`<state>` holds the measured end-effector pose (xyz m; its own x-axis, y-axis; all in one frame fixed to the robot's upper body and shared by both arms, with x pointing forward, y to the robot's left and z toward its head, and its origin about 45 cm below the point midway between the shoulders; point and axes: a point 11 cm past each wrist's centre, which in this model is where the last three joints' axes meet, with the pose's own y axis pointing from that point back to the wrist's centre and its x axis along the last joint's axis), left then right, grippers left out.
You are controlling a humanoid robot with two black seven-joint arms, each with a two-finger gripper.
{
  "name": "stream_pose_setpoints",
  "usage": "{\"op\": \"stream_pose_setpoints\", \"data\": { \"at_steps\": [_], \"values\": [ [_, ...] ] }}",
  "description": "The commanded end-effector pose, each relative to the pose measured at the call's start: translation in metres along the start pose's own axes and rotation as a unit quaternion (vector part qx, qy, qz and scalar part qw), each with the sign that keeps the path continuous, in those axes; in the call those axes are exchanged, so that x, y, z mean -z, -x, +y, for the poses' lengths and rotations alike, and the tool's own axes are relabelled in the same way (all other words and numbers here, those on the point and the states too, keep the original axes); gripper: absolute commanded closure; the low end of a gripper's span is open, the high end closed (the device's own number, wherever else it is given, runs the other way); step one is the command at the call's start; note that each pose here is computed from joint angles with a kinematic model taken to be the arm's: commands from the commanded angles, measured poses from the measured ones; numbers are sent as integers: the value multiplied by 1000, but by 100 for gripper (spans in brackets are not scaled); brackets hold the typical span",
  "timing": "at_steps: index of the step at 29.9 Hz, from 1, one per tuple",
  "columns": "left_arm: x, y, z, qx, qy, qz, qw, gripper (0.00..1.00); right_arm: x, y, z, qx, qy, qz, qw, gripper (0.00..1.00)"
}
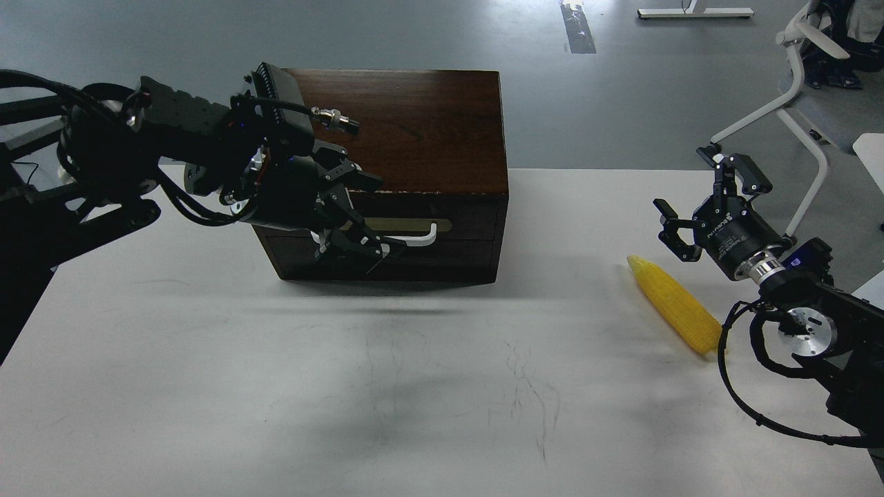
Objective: Put corn in drawer with both arms
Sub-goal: 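Hook the left gripper onto the white drawer handle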
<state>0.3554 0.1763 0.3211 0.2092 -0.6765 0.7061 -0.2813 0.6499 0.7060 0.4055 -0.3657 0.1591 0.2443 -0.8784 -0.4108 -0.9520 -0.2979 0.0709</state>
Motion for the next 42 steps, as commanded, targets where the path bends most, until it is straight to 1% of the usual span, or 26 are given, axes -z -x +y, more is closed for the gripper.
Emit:
{"op": "stream_pose_setpoints", "data": {
  "at_steps": [1,3,10,14,20,23,31,42],
  "values": [
    [5,7,-2,32,-30,-59,997,2,0,-1,1,-1,0,1,1000,0],
    [8,10,-3,45,-39,-76,995,2,0,-2,1,-4,-1,1,1000,0],
    [3,32,-15,107,-23,-94,990,2,1,-2,1,-4,-3,0,1000,0],
    [4,39,-17,127,-21,-97,987,2,3,-3,0,-4,-5,-1,1000,0],
    [7,33,-15,130,-28,-106,985,2,2,-3,1,-5,-5,-1,1000,0],
    [12,28,-21,131,-31,-107,985,2,1,-2,1,-4,-3,-1,1000,0],
    [22,30,-22,135,-44,-100,985,2,1,-2,1,-4,-3,-1,1000,0],
    [20,38,-25,147,-39,-98,984,2,1,-2,0,-4,-4,-1,1000,0]
  ]
}}
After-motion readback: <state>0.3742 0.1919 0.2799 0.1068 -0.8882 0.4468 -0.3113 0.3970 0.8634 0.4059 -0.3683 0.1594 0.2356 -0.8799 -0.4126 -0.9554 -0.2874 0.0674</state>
